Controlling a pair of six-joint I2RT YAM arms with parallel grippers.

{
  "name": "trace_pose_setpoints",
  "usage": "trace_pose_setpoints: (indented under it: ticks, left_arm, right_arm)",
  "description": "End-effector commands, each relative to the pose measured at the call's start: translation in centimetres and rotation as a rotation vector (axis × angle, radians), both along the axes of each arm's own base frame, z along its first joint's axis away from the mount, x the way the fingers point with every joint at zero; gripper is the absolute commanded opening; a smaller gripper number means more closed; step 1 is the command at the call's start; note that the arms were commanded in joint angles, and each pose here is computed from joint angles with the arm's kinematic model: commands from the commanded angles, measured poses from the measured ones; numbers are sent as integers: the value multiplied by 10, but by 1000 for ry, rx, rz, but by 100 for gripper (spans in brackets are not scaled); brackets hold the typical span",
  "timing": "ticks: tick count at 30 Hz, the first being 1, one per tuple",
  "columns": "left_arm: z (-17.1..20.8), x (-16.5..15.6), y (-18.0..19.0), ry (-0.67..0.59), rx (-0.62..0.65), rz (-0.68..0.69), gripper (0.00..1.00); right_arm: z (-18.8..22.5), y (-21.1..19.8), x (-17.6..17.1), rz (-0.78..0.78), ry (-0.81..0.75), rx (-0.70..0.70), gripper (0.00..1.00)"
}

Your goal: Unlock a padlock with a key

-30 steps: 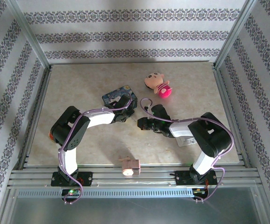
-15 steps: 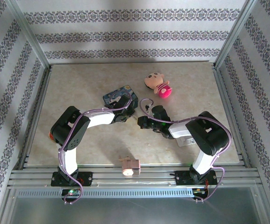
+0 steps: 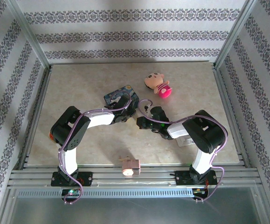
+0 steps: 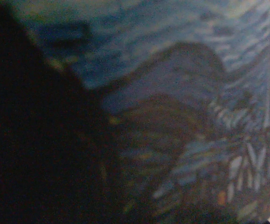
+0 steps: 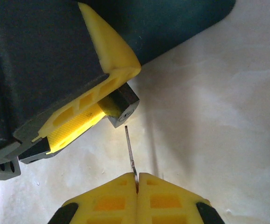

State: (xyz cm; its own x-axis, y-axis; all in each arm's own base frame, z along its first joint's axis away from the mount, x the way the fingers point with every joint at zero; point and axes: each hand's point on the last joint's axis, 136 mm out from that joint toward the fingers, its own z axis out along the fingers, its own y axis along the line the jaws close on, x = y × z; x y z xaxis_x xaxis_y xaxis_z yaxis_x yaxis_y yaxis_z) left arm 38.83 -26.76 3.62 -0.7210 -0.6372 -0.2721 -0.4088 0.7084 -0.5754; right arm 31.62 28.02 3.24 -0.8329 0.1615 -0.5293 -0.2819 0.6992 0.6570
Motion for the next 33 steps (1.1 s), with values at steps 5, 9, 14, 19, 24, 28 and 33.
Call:
trace_pose_setpoints:
  ticks: [5,9,14,19,24,28,33]
  left_arm:
    - [-17,-11,-7,49,-25,-13,10]
    - [-19,-11,-7,54,-30,-13,10]
    - [-19,-11,-7,56,-40,-9,10]
    - [-19,-13,-12,74,-84,-3,10]
    - [-16,-19,-17,106,-146,8,10]
    - [-11,-22,-8,100,-144,43,10]
    - [-13,-26,3,97,-155,90,9]
  right_arm:
    - [3,5,7,-22,-28,21,0]
    - [0,4,8,-32,-23,19,0]
    - [5,4,11,-49,-46,36,0]
    - [8,3,12,-62,-63,50,0]
    - [20,7,15,-49,-114,89,0]
    - [28,16,17,-11,-146,123,0]
    - [35,33,19,64,-159,170,0]
